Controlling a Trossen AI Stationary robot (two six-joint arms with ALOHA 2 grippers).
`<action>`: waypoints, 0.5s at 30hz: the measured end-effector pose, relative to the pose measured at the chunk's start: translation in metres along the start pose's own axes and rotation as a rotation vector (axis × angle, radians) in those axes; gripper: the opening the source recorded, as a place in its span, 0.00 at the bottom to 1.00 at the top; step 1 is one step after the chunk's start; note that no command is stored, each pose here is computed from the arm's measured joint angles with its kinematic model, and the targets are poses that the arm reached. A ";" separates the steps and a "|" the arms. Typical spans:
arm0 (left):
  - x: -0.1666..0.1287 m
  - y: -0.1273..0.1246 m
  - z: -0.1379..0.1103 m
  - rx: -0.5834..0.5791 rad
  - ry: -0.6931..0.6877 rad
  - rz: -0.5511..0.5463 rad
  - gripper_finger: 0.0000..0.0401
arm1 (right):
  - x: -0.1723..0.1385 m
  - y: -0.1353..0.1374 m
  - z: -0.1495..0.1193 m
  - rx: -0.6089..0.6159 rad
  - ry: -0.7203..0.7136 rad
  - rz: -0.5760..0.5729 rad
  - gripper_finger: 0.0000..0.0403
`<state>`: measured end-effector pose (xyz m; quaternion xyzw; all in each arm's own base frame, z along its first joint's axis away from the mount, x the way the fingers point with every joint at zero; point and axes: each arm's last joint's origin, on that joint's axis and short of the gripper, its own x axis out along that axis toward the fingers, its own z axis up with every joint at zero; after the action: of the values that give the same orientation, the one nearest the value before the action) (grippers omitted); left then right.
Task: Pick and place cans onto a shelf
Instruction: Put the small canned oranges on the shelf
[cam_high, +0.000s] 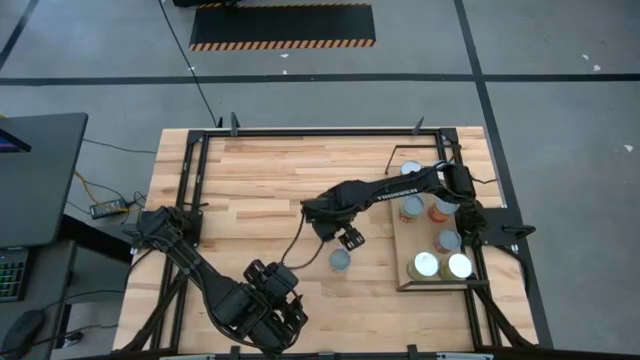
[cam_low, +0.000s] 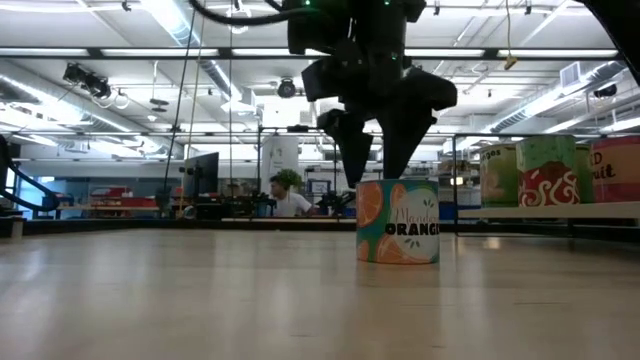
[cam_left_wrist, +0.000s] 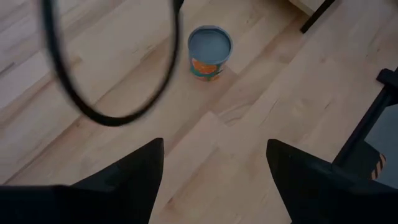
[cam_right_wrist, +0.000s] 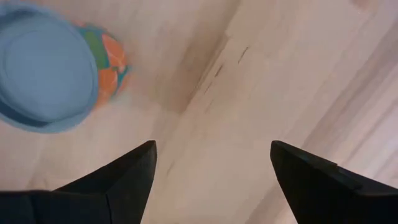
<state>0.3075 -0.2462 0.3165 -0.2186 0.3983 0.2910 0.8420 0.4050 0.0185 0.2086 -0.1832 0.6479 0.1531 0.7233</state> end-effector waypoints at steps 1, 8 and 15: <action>0.000 0.000 0.000 0.003 0.000 -0.001 0.72 | 0.000 -0.002 -0.001 0.030 -0.006 0.014 0.80; -0.001 0.000 -0.002 0.001 0.069 -0.011 0.72 | 0.014 0.010 -0.002 0.055 0.000 0.050 0.80; -0.018 0.002 -0.008 0.052 0.164 -0.050 0.72 | 0.027 0.032 -0.005 0.125 0.066 0.086 0.80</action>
<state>0.2928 -0.2555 0.3254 -0.2296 0.4678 0.2406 0.8189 0.3889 0.0438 0.1789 -0.1147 0.6869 0.1372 0.7044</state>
